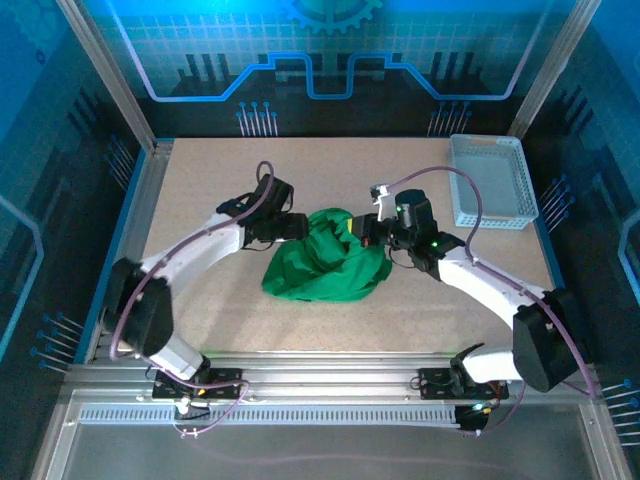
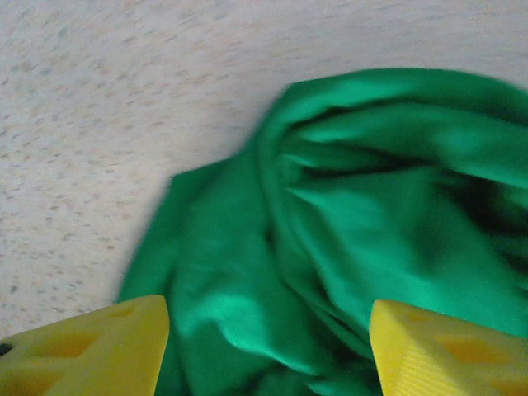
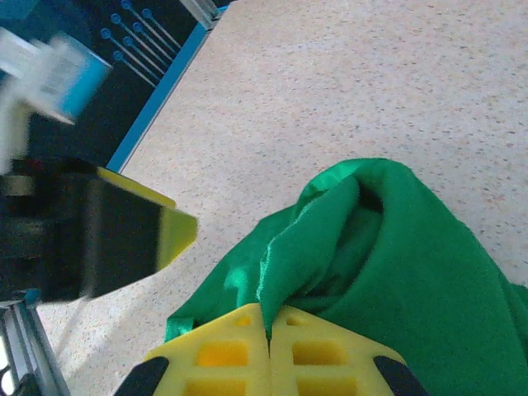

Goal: Fold the inside-out t-shirt

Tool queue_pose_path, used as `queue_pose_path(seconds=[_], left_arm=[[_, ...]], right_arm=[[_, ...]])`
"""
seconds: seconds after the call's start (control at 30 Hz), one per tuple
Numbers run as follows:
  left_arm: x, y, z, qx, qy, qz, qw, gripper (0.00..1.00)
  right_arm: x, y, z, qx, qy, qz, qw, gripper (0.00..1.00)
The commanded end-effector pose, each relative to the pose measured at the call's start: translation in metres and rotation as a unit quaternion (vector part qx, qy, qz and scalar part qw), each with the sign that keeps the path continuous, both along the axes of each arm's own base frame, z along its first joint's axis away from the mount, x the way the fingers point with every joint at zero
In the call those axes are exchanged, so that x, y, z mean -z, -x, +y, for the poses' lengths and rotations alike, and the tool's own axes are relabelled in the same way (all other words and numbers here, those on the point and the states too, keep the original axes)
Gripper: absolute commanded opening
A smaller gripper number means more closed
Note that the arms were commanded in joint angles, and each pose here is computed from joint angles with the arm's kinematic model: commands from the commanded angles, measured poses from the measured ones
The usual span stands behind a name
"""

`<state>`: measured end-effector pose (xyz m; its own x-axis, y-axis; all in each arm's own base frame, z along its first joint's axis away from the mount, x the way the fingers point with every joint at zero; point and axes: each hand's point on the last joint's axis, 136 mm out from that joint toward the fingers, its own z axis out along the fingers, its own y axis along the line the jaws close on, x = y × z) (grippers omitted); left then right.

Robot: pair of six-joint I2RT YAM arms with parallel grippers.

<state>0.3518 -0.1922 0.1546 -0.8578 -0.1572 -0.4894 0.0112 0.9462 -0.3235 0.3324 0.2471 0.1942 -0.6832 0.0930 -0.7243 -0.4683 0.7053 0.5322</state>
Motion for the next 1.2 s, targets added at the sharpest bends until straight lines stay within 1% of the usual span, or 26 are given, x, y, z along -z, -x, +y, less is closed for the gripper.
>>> queue_pose_path(seconds=[0.0, 0.1, 0.23, 0.33, 0.4, 0.43, 0.47, 0.53, 0.57, 0.63, 0.67, 0.73, 0.8, 0.87, 0.93, 0.97, 1.03, 1.1, 1.17], left_arm=[[-0.014, 0.009, -0.017, -0.005, 0.046, -0.011, 0.999, 0.73], [0.001, 0.012, -0.039, 0.006, 0.069, 0.018, 0.997, 0.74], [0.020, 0.008, -0.053, 0.008, 0.076, 0.047, 0.996, 0.73], [0.035, 0.006, -0.058, 0.009, 0.068, 0.068, 0.995, 0.67], [0.045, 0.004, -0.057, 0.006, 0.060, 0.076, 0.995, 0.62], [0.050, 0.003, -0.055, 0.005, 0.051, 0.078, 0.996, 0.54], [0.052, 0.003, -0.052, 0.002, 0.043, 0.079, 0.996, 0.43], [0.054, 0.001, -0.045, -0.005, 0.043, 0.079, 0.996, 0.24], [0.050, 0.000, -0.041, -0.009, 0.048, 0.072, 0.996, 0.15], [0.038, -0.004, -0.026, -0.023, 0.061, 0.051, 0.997, 0.04], [0.028, -0.007, -0.017, -0.031, 0.072, 0.036, 0.996, 0.00], [0.003, -0.014, 0.001, -0.044, 0.090, -0.002, 0.995, 0.00], [-0.036, -0.016, 0.016, -0.047, 0.105, -0.064, 0.991, 0.00], [-0.076, -0.011, 0.024, -0.041, 0.115, -0.135, 0.983, 0.00], [-0.097, -0.004, 0.027, -0.036, 0.131, -0.174, 0.975, 0.00], [-0.100, -0.001, 0.028, -0.037, 0.136, -0.180, 0.973, 0.00], [-0.087, 0.002, 0.027, -0.036, 0.138, -0.170, 0.975, 0.00], [-0.057, 0.002, 0.027, -0.043, 0.126, -0.130, 0.983, 0.00], [-0.018, 0.005, 0.029, -0.054, 0.105, -0.075, 0.990, 0.00]], right_arm=[[-0.035, 0.005, 0.013, -0.017, -0.011, -0.057, 0.998, 0.00], [-0.037, 0.012, 0.020, -0.026, -0.006, -0.069, 0.997, 0.00], [-0.046, 0.020, 0.019, -0.023, -0.002, -0.087, 0.996, 0.00], [-0.055, 0.023, 0.015, -0.017, -0.002, -0.099, 0.995, 0.00], [-0.061, 0.025, 0.012, -0.014, -0.004, -0.107, 0.994, 0.00], [-0.063, 0.026, 0.010, -0.012, -0.003, -0.109, 0.994, 0.00], [-0.064, 0.026, 0.009, -0.008, -0.001, -0.112, 0.994, 0.00], [-0.062, 0.021, -0.001, 0.015, 0.014, -0.111, 0.994, 0.00], [-0.059, 0.016, -0.009, 0.032, 0.025, -0.105, 0.994, 0.00], [-0.053, 0.006, -0.026, 0.060, 0.034, -0.091, 0.994, 0.00], [-0.053, 0.001, -0.036, 0.069, 0.027, -0.083, 0.994, 0.00], [-0.059, -0.008, -0.050, 0.081, 0.000, -0.074, 0.994, 0.00], [-0.073, -0.011, -0.057, 0.081, -0.019, -0.083, 0.993, 0.00], [-0.086, -0.009, -0.061, 0.082, -0.021, -0.100, 0.991, 0.00], [-0.091, -0.007, -0.064, 0.087, -0.019, -0.110, 0.990, 0.00], [-0.090, -0.008, -0.067, 0.093, -0.015, -0.110, 0.989, 0.00], [-0.079, -0.013, -0.072, 0.107, -0.001, -0.098, 0.989, 0.00], [-0.053, -0.021, -0.076, 0.120, 0.019, -0.071, 0.990, 0.00], [-0.017, -0.030, -0.084, 0.140, 0.048, -0.024, 0.989, 0.00]])
